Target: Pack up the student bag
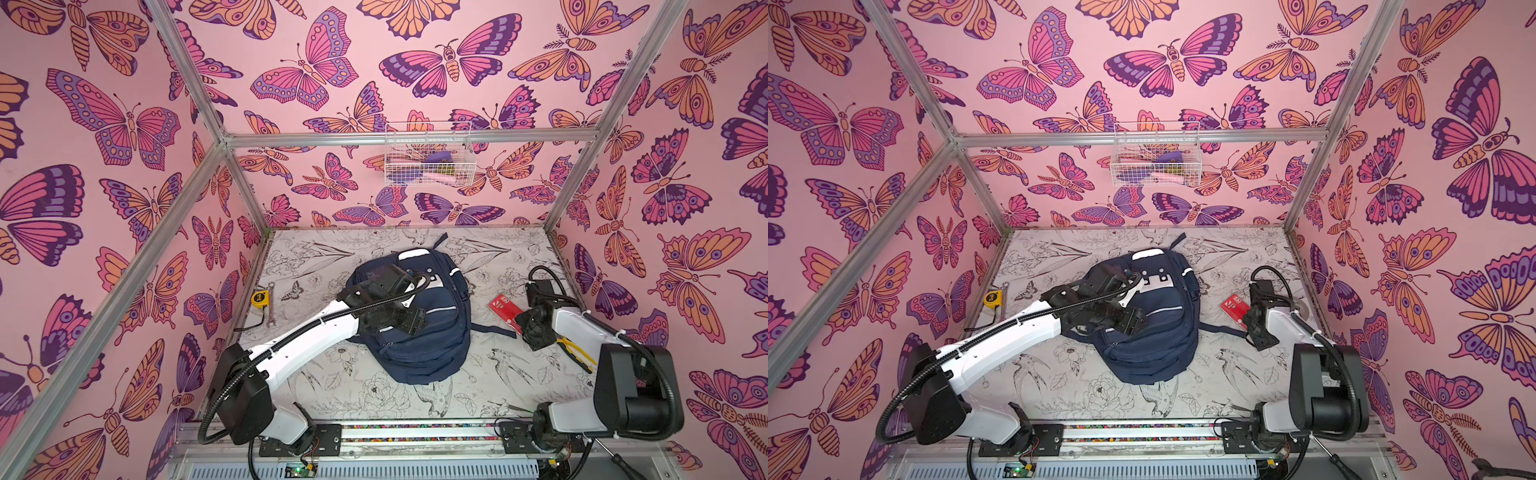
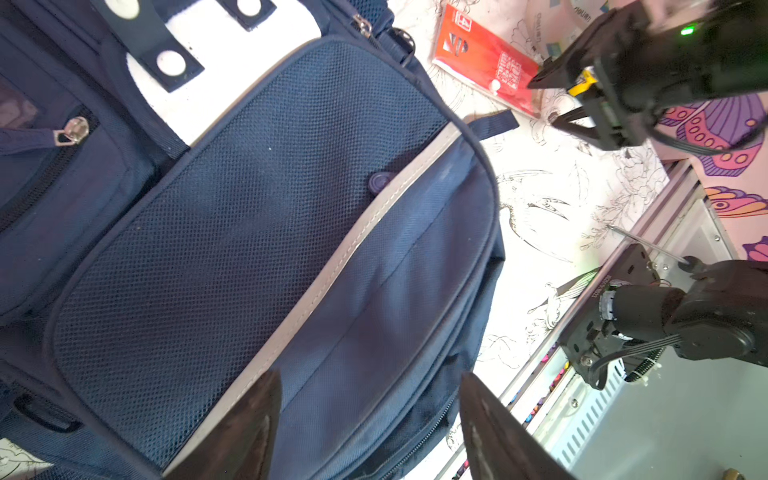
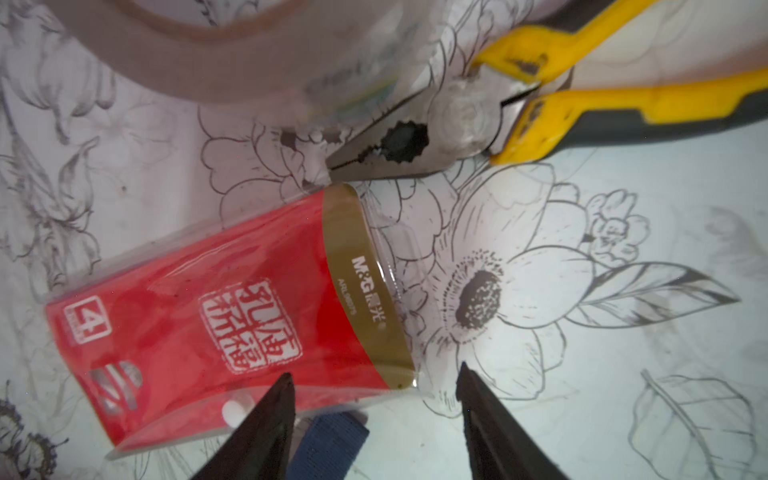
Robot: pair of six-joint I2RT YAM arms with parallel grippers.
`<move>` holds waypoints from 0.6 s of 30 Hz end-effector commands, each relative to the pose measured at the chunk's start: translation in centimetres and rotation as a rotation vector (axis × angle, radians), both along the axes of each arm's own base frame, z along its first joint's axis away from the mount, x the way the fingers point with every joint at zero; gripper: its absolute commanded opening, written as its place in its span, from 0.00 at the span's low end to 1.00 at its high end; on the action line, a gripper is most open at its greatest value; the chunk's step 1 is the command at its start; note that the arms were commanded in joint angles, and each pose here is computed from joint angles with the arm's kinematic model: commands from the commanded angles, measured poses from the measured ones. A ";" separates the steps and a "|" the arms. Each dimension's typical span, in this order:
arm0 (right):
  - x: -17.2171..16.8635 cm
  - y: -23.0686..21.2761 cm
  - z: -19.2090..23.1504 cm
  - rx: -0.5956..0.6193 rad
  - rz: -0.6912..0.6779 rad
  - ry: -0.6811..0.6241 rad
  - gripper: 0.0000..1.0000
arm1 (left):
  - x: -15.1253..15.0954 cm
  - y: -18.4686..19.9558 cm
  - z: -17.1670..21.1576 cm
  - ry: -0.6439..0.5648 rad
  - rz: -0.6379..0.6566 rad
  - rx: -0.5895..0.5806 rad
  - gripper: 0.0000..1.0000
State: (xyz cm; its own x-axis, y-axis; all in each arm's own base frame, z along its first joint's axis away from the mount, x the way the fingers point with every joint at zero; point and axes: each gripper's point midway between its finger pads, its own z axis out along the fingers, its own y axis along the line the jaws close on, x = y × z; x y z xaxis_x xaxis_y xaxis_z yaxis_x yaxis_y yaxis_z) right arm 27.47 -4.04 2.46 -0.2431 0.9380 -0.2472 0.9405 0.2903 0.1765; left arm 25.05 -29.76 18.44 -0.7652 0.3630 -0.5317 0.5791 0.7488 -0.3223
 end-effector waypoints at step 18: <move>2.6 -0.3 -2.0 0.068 -0.042 0.018 0.00 | -0.6 0.1 1.1 -0.006 -0.027 -0.043 0.47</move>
State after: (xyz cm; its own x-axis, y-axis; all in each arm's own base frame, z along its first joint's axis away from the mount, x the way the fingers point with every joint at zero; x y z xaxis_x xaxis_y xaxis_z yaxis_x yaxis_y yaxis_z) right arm 30.09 -5.01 1.49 -0.1455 0.9664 -0.2119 0.9622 0.1881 0.1972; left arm 24.66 -30.00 19.06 -0.7590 0.3631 -0.5404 0.5925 0.7292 -0.3423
